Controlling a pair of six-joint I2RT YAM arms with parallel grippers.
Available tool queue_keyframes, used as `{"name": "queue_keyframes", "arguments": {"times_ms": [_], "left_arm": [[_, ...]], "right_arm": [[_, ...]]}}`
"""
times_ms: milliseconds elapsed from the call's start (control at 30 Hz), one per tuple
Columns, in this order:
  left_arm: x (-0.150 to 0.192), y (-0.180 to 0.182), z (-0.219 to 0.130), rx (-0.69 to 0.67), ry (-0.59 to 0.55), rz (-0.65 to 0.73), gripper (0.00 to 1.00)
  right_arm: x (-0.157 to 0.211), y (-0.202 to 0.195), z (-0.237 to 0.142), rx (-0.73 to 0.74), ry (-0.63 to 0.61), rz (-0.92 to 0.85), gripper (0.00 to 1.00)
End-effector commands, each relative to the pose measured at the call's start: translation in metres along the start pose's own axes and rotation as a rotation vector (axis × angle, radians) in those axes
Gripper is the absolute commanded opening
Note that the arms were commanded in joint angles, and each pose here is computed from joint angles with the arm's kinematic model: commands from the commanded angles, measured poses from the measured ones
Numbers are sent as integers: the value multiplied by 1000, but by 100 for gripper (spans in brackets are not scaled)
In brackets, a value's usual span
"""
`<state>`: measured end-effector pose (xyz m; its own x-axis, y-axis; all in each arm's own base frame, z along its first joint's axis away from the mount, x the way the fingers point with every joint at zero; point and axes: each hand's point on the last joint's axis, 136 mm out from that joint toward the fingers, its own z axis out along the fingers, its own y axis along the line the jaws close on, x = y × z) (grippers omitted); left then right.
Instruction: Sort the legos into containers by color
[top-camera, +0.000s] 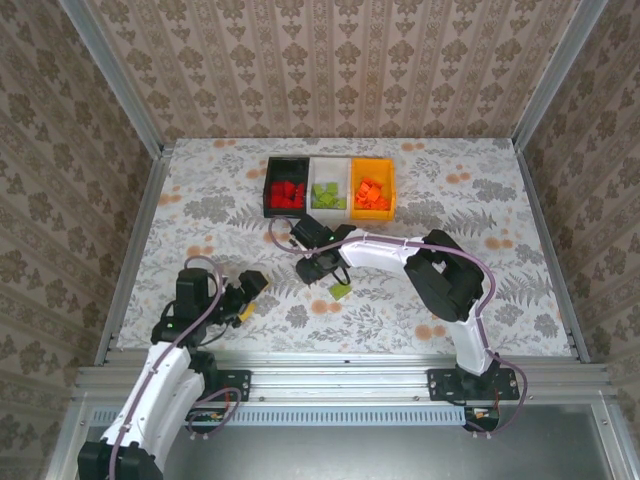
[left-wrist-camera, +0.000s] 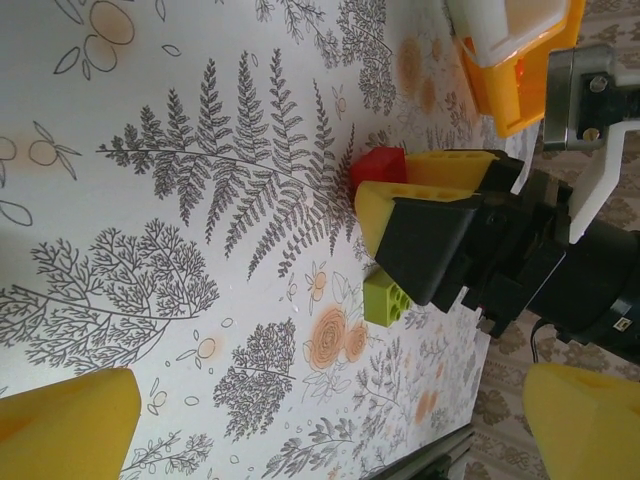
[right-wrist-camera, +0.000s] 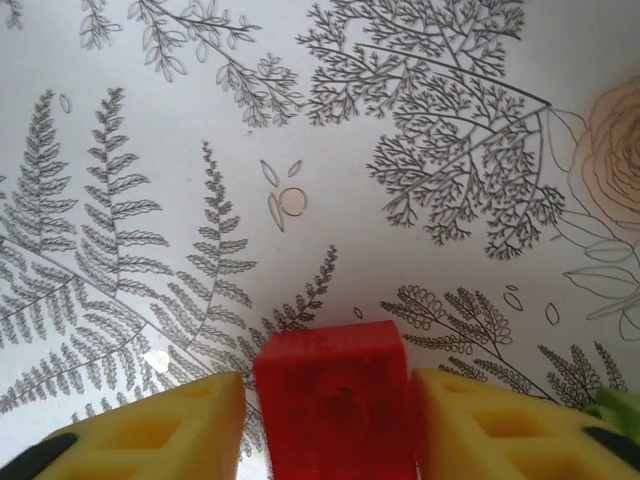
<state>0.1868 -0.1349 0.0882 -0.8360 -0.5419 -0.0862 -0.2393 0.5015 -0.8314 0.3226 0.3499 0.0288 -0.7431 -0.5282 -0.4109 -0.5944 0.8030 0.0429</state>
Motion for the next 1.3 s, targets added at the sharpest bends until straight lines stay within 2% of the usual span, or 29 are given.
{"name": "queue_keyframes", "arguments": {"times_ms": [0, 200, 333, 433, 633, 733, 833, 1000, 1067, 1200, 1267], "left_arm": [[7, 13, 2, -32, 18, -46, 100], [5, 8, 0, -26, 11, -30, 100], [-4, 1, -3, -21, -12, -6, 100], [-16, -5, -3, -13, -24, -10, 100], [-47, -18, -2, 32, 4, -33, 100], [-63, -40, 1, 143, 36, -28, 100], [-81, -59, 2, 195, 0, 14, 100], [-102, -81, -4, 222, -67, 89, 100], [-105, -84, -4, 224, -68, 93, 100], [-103, -82, -3, 224, -56, 84, 100], [-100, -80, -2, 223, -54, 80, 100]], "right_arm": [[5, -4, -1, 58, -8, -31, 41], [-25, -4, -41, 76, -138, -20, 37], [-69, -4, -70, 85, -252, -10, 36], [-108, -10, -77, 109, -320, 11, 36], [-163, -29, -53, 121, -368, 38, 37], [-185, -42, -39, 150, -374, 29, 37], [-205, -56, -23, 164, -375, 40, 37], [-217, -67, 0, 172, -347, 41, 39], [-219, -68, 4, 174, -345, 36, 44], [-222, -62, -5, 151, -356, 34, 67], [-228, -51, -23, 136, -389, 18, 70]]}}
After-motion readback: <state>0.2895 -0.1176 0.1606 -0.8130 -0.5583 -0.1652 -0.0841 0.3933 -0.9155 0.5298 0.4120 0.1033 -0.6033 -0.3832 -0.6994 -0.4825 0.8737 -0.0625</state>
